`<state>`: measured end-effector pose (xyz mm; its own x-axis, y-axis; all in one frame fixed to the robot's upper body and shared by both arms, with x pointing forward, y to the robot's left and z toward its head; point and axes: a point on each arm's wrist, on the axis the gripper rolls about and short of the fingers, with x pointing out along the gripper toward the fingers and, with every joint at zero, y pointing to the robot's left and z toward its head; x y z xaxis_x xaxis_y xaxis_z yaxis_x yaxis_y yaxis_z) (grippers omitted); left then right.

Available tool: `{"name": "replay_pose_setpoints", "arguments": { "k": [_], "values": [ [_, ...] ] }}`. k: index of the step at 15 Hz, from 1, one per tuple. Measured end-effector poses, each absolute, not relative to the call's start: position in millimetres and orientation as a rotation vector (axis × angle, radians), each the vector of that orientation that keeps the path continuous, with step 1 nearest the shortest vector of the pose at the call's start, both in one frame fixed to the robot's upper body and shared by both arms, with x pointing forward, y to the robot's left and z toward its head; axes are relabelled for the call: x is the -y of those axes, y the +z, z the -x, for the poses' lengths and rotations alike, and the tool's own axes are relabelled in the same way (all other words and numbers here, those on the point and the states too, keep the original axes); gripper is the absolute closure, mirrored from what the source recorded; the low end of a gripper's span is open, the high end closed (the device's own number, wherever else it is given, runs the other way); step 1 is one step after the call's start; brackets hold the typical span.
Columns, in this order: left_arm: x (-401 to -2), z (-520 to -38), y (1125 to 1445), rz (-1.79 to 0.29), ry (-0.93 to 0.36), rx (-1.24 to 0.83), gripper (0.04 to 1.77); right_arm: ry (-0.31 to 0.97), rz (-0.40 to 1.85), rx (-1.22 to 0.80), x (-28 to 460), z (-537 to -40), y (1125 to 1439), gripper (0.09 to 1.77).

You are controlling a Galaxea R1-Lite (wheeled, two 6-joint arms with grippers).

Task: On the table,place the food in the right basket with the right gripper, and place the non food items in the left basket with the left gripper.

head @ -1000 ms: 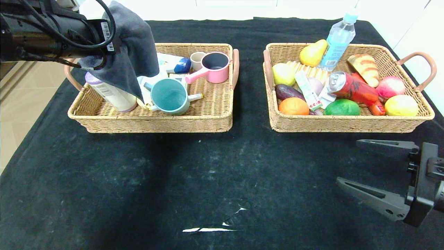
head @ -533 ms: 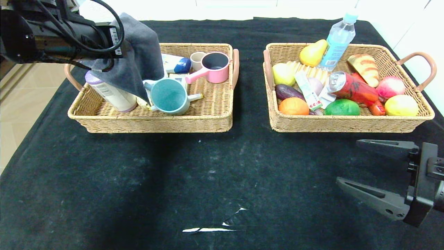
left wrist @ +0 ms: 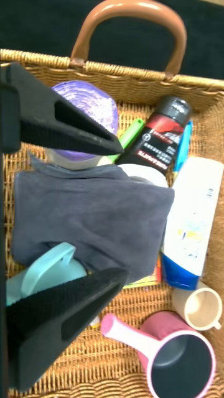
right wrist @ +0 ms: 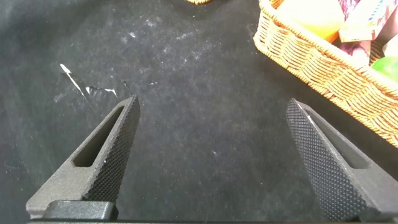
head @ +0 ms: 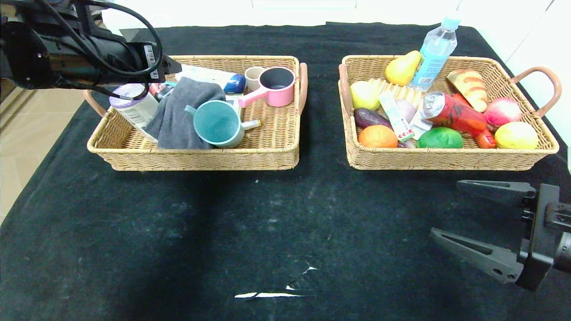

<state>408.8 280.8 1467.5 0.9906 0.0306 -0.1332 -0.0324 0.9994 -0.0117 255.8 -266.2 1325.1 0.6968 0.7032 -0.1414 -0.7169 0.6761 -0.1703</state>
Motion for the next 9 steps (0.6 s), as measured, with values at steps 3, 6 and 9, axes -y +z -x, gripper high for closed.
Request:
{"name": "replay_pose_setpoints", "arguments": {
  "k": [3, 6, 9],
  "values": [
    [-281.4, -403.6, 1464.4, 0.005, 0.029, -0.147, 0.35, 0.799, 0.22, -0.068, 266.0, -256.2, 1324.8, 0.15],
    [-279.4, -390.5, 1459.8, 0.0, 0.013, -0.168, 0.27, 0.8, 0.226, -0.075, 265.5, -257.7, 1322.9, 0.15],
    [-274.5, -365.7, 1454.6, -0.008, -0.021, -0.19, 0.22, 0.802, 0.233, -0.082, 265.3, -257.4, 1320.4, 0.15]
  ]
}}
